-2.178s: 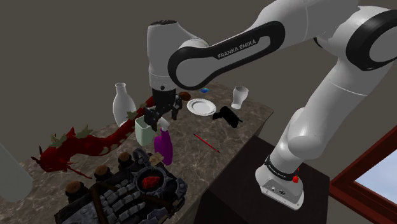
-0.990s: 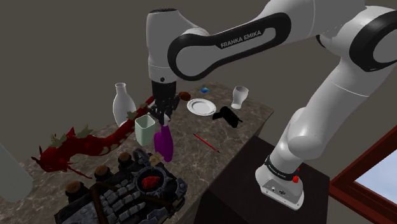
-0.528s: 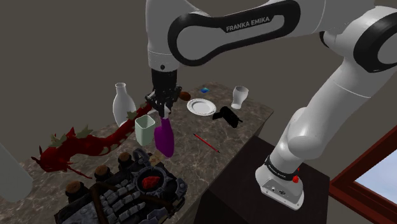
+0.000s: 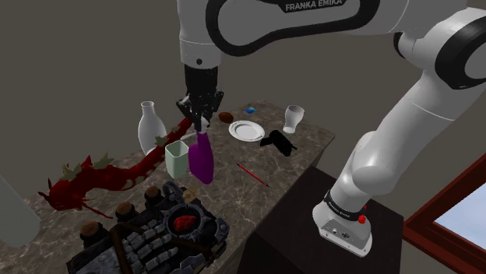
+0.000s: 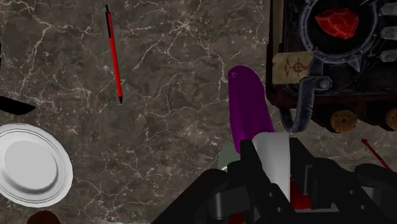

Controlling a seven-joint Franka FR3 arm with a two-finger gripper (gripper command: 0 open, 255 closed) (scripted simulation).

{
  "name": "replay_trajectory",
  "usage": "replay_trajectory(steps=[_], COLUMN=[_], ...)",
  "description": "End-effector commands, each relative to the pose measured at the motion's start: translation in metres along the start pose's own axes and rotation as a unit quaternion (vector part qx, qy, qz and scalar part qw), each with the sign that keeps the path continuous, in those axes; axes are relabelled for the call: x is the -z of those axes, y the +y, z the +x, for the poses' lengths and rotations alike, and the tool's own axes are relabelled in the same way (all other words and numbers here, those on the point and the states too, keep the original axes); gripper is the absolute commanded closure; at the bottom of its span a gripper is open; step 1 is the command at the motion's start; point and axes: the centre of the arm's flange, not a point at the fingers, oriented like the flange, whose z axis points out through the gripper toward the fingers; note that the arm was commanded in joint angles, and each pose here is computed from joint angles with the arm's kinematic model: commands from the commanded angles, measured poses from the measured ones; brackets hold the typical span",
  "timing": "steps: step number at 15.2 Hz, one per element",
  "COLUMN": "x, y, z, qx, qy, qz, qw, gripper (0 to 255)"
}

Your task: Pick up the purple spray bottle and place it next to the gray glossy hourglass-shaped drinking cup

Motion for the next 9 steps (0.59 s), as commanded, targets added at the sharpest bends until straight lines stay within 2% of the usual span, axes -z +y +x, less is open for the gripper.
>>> replay_trajectory(steps=[1,9], x=[0.011,0.053], y=[0.000,0.000], z=[0.000,-0.001], qx=[0.000,0.000], qy=[0.000,0.000], qz=[0.000,0.000], qw=[1.0000,1.0000], gripper=[255,255])
